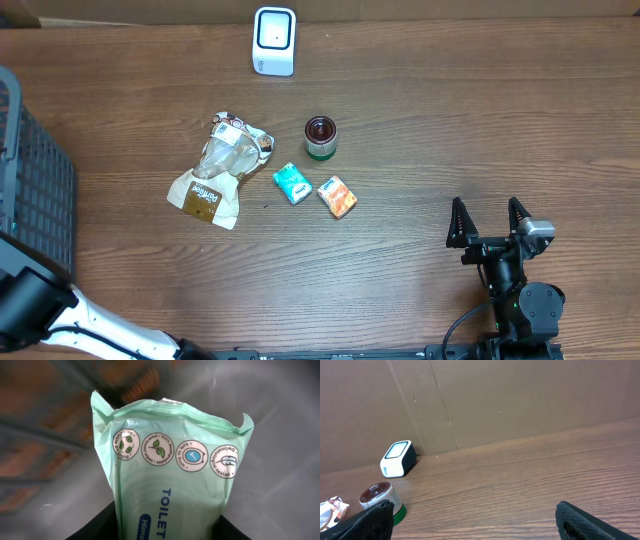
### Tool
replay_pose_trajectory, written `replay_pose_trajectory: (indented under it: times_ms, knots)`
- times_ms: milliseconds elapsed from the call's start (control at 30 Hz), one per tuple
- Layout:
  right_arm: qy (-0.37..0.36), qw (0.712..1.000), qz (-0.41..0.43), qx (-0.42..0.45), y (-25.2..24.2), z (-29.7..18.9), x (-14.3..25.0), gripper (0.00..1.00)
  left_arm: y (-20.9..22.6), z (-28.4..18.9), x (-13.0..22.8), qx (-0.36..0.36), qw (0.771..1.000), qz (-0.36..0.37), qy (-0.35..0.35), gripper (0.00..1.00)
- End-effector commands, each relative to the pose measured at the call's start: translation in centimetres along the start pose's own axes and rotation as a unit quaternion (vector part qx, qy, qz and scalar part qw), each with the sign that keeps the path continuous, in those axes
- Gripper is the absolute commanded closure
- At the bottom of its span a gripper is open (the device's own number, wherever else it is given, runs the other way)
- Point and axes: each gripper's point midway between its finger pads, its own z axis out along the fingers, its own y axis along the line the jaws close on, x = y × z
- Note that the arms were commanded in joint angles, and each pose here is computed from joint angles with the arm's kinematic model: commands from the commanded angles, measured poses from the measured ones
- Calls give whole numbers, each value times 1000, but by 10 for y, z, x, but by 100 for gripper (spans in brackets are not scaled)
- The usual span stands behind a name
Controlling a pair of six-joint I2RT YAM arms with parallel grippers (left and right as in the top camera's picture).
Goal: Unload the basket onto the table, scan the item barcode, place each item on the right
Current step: 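Reach the left gripper into the basket and grasp the green toilet-paper pack, then carry the green pack past the scanner and drop it on the table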
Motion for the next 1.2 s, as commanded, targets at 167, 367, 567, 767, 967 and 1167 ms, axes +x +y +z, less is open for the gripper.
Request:
replay_pose_trajectory:
  times_ms: [167,367,567,767,967,1167]
  knots:
    - [-1,1000,0,0,-1,0,2,0,4,-175,-103,69,969,-116,-208,57]
    - [-2,1000,0,0,-1,0,2,0,-21,-308,-122,189,922,-139,-309,64]
    - [-1,1000,0,0,-1,0,2,0,-78,-403,-89,289,894,-85,-332,63]
    - [-1,1000,0,0,-1,0,2,0,-171,-435,12,387,897,43,-210,65]
    - [-1,1000,0,0,-1,0,2,0,-247,-422,152,409,886,218,-27,69]
    - [-1,1000,0,0,-1,0,2,0,-293,-399,273,364,849,376,78,62]
